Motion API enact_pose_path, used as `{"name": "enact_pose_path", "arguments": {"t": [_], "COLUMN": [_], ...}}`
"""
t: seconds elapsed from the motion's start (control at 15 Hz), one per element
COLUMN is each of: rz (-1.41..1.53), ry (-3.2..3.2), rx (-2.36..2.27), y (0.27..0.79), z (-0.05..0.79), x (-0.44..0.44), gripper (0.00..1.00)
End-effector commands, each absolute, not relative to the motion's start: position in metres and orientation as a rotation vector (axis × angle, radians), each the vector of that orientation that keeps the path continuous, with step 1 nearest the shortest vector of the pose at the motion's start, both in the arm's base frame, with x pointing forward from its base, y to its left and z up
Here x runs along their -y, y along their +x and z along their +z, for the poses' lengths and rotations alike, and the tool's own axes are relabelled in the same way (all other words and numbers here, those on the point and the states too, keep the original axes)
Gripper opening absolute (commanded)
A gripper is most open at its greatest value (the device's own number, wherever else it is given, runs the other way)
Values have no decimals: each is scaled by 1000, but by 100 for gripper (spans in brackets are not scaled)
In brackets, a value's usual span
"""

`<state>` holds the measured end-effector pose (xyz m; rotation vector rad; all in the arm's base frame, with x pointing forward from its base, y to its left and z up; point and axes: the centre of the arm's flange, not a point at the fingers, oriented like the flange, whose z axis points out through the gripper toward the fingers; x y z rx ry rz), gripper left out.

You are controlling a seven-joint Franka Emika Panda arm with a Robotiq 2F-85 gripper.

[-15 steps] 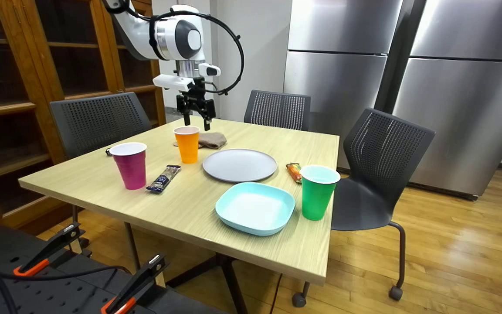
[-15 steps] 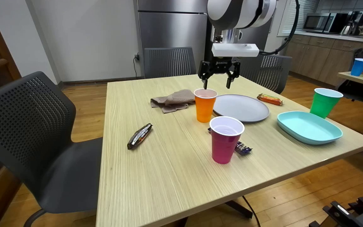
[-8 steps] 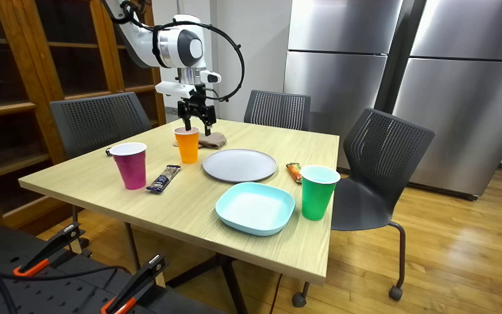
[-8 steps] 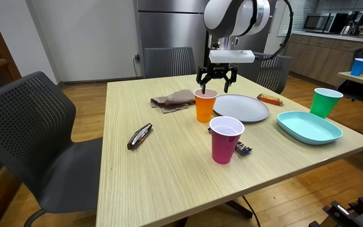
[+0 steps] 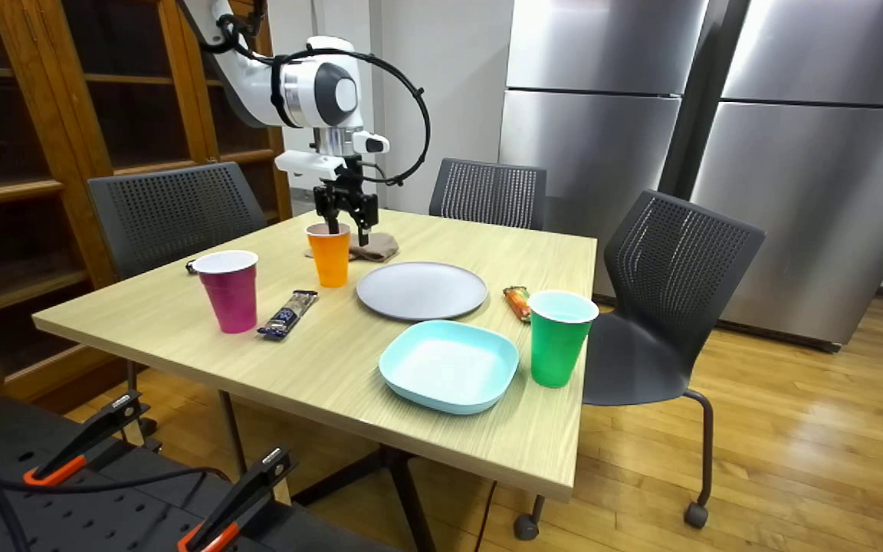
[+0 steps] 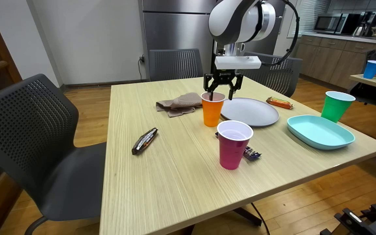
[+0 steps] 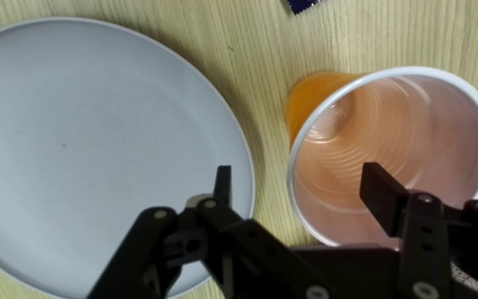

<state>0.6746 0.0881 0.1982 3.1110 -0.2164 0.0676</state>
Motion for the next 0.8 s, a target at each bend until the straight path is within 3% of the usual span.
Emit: {"name": "enact_pose_path", "arguments": {"t": [0.0,0.33,0.47,0.73], "rz": [62,57,54,57], "ry": [3111,3110,3111,3115], "rx": [171,159,156,147], "y": [683,682,681,681], "z": [199,199,198,200], "x": [-92,-94,-95,-97], "gripper": [50,11,0,1]}}
